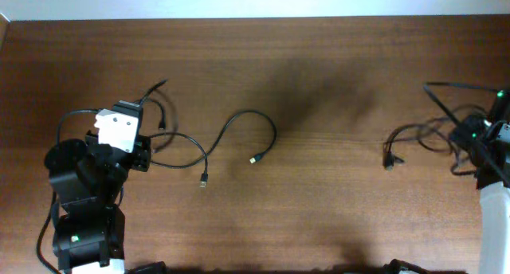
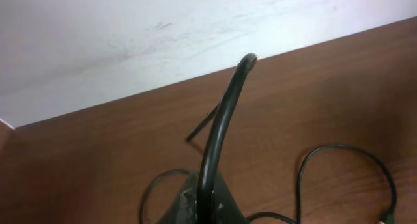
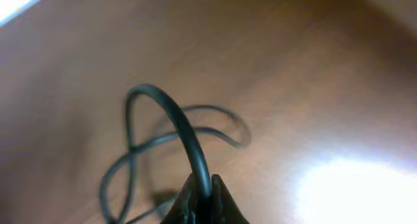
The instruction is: Untangle cables
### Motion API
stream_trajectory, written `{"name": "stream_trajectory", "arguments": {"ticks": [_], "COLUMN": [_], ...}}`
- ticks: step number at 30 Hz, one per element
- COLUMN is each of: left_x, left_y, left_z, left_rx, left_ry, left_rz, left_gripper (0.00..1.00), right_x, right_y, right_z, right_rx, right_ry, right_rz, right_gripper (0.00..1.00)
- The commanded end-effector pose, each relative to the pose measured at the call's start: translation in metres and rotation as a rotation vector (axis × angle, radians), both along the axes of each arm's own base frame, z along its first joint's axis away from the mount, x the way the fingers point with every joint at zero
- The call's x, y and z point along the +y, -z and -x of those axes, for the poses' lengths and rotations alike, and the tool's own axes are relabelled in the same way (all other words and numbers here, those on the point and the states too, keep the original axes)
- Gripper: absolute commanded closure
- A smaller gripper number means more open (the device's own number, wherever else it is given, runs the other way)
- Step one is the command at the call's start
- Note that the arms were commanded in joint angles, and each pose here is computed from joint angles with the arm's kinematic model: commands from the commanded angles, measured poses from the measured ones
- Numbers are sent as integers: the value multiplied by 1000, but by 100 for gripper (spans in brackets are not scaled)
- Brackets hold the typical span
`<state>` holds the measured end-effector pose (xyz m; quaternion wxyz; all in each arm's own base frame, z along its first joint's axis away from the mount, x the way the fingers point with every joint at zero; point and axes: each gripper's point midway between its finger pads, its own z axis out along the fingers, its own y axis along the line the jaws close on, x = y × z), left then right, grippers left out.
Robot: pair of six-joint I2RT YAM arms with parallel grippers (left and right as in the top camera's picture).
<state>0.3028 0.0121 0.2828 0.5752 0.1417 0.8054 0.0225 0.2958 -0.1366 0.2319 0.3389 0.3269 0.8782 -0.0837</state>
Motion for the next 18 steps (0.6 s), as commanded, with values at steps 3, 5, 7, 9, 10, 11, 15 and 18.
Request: {"name": "stream_trajectory", "arguments": {"ticks": [3, 5, 7, 9, 10, 11, 15, 18], "left_x": [-16, -18, -25, -26, -36, -57, -122, -156], "left_y": [-4, -2, 3, 6, 4, -1, -26, -7], "left_z": [3, 2, 0, -2, 1, 9, 64, 76], "left_rx": [-7, 0, 19, 31, 26, 16, -44, 4], "left_ry": [83, 97, 138, 147, 204, 329, 828, 998], "left_rz": [49, 57, 80, 88, 110, 160, 304, 277], "left_gripper": [100, 100, 100, 100, 100, 96, 31, 46], "right_x": [158, 197, 256, 271, 267, 271, 290, 303], "right_y": [-51, -52, -42, -1, 15, 23, 6, -24], "right_z": [-34, -21, -1, -6, -10, -11, -6, 3], "right_rx": [-349, -353, -294, -73, 13, 45, -27, -121], "right_ry": [-1017, -1213, -1431, -1403, -1364, -1373, -1423, -1476], "right_rz": [-296, -300, -314, -123, -39, -33, -141, -170], "right_gripper": [96, 96, 96, 96, 96, 96, 96, 96]}}
